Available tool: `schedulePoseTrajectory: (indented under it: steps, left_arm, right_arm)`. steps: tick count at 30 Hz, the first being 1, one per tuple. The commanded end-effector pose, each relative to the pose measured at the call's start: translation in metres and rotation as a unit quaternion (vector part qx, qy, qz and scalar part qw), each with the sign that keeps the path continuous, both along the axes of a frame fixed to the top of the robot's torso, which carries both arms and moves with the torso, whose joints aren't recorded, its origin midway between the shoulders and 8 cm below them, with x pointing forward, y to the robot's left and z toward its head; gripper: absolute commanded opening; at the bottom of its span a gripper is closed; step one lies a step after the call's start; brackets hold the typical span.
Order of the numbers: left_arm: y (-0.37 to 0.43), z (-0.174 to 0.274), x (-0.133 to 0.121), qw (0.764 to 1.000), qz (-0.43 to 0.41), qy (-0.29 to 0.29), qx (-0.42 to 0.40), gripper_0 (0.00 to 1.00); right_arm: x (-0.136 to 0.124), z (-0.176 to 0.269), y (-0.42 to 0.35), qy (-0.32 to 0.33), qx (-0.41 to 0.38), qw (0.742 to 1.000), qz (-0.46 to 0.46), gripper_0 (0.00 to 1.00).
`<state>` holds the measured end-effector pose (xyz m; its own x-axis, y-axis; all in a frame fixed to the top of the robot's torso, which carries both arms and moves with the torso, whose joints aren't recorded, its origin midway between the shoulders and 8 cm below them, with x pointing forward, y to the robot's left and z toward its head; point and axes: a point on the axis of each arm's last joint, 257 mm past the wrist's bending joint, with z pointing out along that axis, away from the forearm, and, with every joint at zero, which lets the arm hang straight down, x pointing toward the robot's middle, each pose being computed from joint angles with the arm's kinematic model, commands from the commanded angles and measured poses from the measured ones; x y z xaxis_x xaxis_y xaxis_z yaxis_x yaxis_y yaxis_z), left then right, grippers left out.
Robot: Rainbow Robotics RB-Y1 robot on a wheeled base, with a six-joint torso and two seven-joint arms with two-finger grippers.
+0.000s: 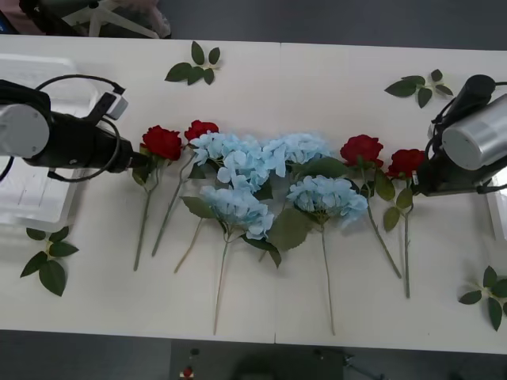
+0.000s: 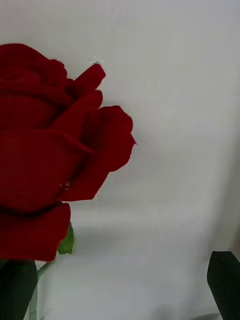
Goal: Put the red flowers into the right box and the blue flowers into the left box
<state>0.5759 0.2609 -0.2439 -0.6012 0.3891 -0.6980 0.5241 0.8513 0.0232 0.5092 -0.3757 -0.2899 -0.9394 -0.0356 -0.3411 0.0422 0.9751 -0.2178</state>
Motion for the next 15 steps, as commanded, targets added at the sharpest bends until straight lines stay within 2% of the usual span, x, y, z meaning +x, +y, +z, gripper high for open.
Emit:
schedulePoseTrajectory:
  steps: [1, 7, 15]
  left_arm:
    - [-0.014, 0.000, 0.017, 1.000, 0.016, -0.003, -0.005, 1.00]
    - [-0.040, -0.030, 0.014, 1.000, 0.001, 0.016, 0.016, 1.00]
    - [-0.041, -0.045, 0.009, 0.999, -0.005, 0.028, 0.039, 0.97]
  right_arm:
    - [0.005, 0.001, 0.002, -0.004, -0.012, 1.000, 0.027, 1.00]
    - [0.004, -0.014, 0.006, 0.003, -0.007, 1.000, 0.026, 1.00]
    - [0.012, -0.035, 0.024, -0.003, 0.009, 1.000, 0.025, 1.00]
